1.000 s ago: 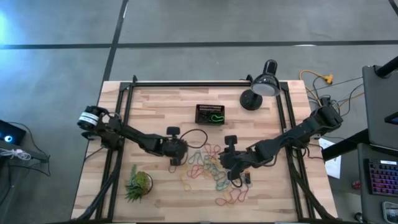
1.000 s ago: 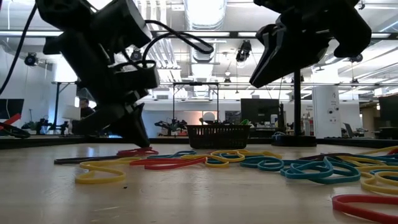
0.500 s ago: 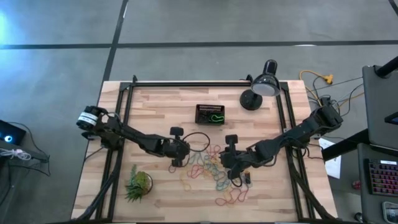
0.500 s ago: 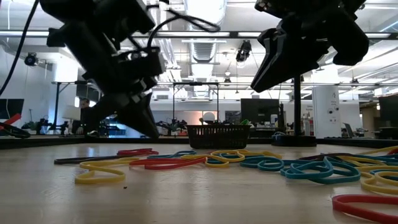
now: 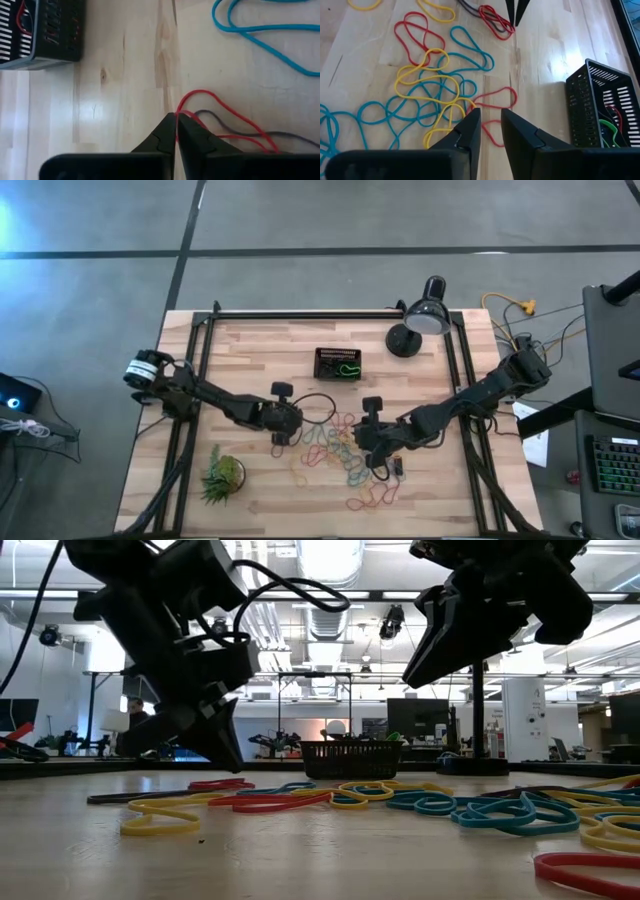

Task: Pick and place rubber bands into bin
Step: Put the red rubber band into the basket

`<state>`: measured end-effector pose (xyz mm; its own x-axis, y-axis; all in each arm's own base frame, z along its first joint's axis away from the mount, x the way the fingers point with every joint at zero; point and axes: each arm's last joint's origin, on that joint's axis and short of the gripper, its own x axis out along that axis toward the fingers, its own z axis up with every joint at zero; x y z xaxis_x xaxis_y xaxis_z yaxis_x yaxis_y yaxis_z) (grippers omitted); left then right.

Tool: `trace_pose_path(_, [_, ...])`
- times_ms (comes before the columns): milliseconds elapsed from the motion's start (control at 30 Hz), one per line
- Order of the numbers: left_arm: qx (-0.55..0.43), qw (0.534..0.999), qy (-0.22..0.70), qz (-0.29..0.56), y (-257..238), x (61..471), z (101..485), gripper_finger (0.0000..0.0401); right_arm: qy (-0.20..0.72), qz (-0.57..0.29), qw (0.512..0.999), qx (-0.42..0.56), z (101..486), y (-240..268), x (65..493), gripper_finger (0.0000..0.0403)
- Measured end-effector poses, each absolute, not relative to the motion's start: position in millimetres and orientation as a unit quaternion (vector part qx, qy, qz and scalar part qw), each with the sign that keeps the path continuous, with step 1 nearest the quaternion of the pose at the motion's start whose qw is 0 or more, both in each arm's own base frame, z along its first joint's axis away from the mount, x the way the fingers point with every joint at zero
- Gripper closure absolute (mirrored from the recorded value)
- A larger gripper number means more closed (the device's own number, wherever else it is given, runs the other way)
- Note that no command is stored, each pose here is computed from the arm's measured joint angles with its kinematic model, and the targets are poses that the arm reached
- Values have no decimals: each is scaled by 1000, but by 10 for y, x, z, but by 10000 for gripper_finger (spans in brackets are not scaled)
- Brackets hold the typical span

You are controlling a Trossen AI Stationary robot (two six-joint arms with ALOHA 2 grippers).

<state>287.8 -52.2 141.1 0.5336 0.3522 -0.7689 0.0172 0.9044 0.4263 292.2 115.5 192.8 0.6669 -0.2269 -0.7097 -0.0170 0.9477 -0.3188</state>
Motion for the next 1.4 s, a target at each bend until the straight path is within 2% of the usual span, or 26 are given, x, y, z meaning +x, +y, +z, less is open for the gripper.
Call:
trace_pose_path(333, [203,851,471,109,-493,2888,1406,338,403,-58,901,-150,1930,1156,2924,330])
trace_pose_path(600, [201,845,485,100,-494,2892,1310,332,398,-58,903,-148,1931,1158,2930,332])
trace_pose_path(900, [208,839,490,111,-487,2930,1201,333,396,-57,904,-148,1930,1160,2933,331])
trace_pose_path(1133, [170,837,504,128,-367,2957,1108,334,396,-57,905,-147,1929,1160,2933,332])
trace_pose_path(1233, [162,834,513,127,-316,2969,1051,349,396,-58,905,-147,1929,1160,2933,330])
trace_pose_path(1400, [159,827,523,129,-278,2985,952,396,396,-57,905,-146,1928,1160,2933,335])
